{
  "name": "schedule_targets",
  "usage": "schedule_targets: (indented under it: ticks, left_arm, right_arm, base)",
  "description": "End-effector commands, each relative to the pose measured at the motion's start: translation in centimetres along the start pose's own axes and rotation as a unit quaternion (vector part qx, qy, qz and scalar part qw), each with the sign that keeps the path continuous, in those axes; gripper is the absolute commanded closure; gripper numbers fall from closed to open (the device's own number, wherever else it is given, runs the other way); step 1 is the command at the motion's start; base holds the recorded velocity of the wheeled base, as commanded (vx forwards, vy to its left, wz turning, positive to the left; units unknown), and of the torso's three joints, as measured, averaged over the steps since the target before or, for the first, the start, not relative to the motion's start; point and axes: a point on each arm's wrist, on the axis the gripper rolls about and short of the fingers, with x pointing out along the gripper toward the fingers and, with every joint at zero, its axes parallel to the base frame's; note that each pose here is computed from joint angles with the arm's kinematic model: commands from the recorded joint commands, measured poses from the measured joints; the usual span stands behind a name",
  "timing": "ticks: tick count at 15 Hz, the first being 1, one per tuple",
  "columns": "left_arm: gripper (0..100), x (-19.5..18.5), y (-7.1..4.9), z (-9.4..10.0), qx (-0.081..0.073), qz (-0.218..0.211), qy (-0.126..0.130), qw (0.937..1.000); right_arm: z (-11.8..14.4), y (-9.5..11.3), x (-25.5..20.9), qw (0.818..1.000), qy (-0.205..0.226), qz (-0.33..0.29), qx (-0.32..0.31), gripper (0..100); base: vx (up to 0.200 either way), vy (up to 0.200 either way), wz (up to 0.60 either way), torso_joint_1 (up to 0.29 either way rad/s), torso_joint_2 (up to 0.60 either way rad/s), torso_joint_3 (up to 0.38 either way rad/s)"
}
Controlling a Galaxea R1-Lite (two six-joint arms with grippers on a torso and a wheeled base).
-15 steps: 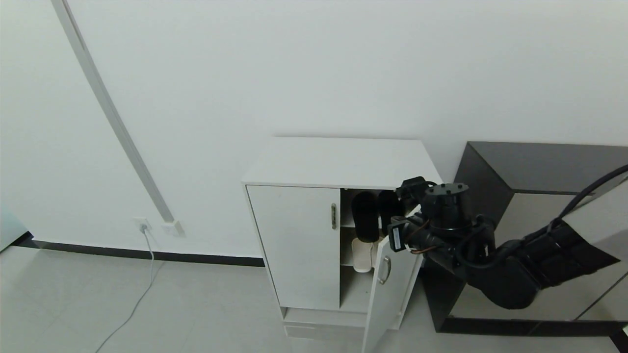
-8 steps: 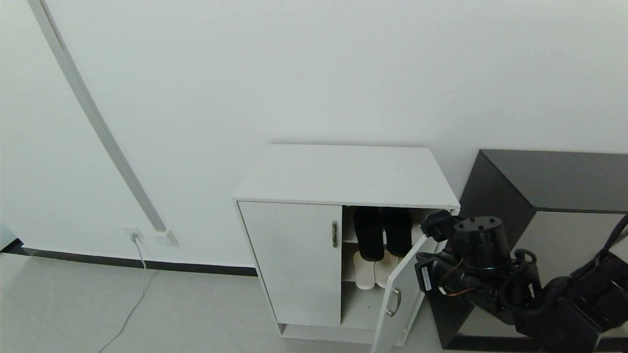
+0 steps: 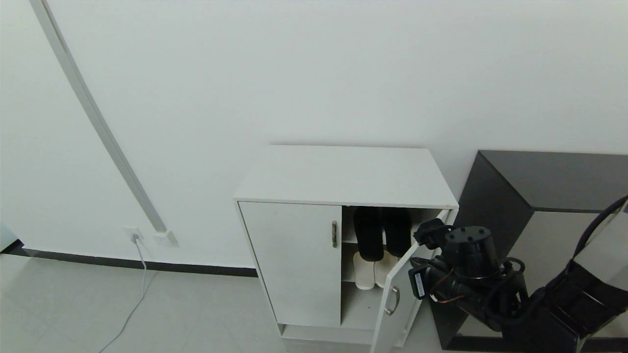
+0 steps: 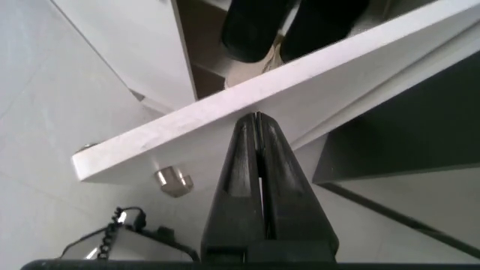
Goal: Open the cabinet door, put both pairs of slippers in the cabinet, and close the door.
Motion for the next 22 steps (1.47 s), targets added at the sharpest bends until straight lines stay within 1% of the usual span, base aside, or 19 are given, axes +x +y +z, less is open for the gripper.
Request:
schedule_targets:
  ticks: [1,5,11,19,22]
  left_arm:
    - [100,0.0,0.0,0.0,0.000,0.001,-0.001,1.0000]
    - [100,0.0,0.0,0.0,0.000,0.000,0.000,1.0000]
    - [100,0.0,0.0,0.0,-0.001,0.000,0.000,1.0000]
    - [100,0.0,0.0,0.0,-0.001,0.001,0.000,1.0000]
    - [100,0.0,0.0,0.0,-0.001,0.001,0.000,1.0000]
  right_arm:
    - [-1.1,0.4,1.5,1.000,0.007,0.000,-0.001,100]
    - [-1.0,0.9,3.3,1.000,-0.026,0.001,0.008,100]
    - [-0.6,1.8,6.6,0.999,-0.041,0.001,0.012,100]
    - [0.2,1.9,9.3,0.998,-0.063,-0.004,0.021,100]
    - [1.1,1.8,10.4,0.997,-0.078,-0.008,0.026,100]
  base:
    - [0.000,0.000,0.00,0.000,0.00,0.000]
    - [0.000,0.000,0.00,0.000,0.00,0.000]
    - [0.000,0.000,0.00,0.000,0.00,0.000]
    - [0.000,0.000,0.00,0.000,0.00,0.000]
    - [0.000,0.000,0.00,0.000,0.00,0.000]
